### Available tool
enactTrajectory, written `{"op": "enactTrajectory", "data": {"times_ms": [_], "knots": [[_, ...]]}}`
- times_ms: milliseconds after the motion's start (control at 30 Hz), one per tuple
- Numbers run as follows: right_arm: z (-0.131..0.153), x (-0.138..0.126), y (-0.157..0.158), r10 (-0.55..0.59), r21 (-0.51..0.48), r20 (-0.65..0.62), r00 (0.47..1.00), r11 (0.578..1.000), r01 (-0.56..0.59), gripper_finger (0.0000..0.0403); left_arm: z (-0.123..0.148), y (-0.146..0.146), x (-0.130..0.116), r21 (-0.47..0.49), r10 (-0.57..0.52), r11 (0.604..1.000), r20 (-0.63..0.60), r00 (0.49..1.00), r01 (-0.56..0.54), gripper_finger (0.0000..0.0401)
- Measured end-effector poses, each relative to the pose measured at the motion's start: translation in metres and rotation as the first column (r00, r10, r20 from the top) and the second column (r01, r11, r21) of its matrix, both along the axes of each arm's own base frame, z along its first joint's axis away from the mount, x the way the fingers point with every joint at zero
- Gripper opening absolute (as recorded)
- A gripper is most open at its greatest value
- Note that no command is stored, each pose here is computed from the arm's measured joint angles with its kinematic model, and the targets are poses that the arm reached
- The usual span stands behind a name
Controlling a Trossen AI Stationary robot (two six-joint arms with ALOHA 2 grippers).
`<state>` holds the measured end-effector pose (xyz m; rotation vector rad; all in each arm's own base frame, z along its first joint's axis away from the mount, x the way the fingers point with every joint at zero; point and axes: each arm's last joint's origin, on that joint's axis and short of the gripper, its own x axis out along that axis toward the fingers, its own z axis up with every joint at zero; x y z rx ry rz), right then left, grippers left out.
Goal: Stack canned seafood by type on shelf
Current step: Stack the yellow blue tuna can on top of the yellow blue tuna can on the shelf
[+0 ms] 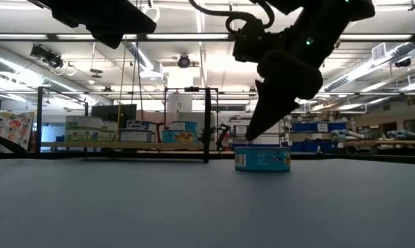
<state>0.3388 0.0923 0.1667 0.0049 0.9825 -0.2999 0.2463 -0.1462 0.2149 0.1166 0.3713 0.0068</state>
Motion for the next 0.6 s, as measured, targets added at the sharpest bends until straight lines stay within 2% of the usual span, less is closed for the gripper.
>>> {"op": "enactTrajectory", "data": {"times_ms": [133,367,467,600], "knots": [[-0.018,0.005,-0.002,-0.006,-0.011,-0.040,0.999,1.000,0.006,0.0124,-0.002,0.001,-0.001,0.013,0.010,1.000,-0.021,1.000,-0.009,0.0003],[-0.030,0.011,-0.005,-0.048,-0.059,-0.033,0.998,0.997,0.046,0.0116,-0.004,0.002,-0.002,0.025,0.035,0.999,-0.039,0.999,-0.034,0.0003],[-0.031,0.011,-0.007,-0.056,-0.066,-0.041,0.998,0.996,0.054,0.0083,-0.005,0.002,-0.003,0.024,0.041,0.999,-0.043,0.998,-0.040,0.0003],[-0.030,0.012,-0.011,-0.054,-0.047,-0.047,0.997,0.998,0.052,0.0018,-0.004,0.000,-0.004,0.021,0.040,0.999,-0.037,0.998,-0.040,0.0003]]}}
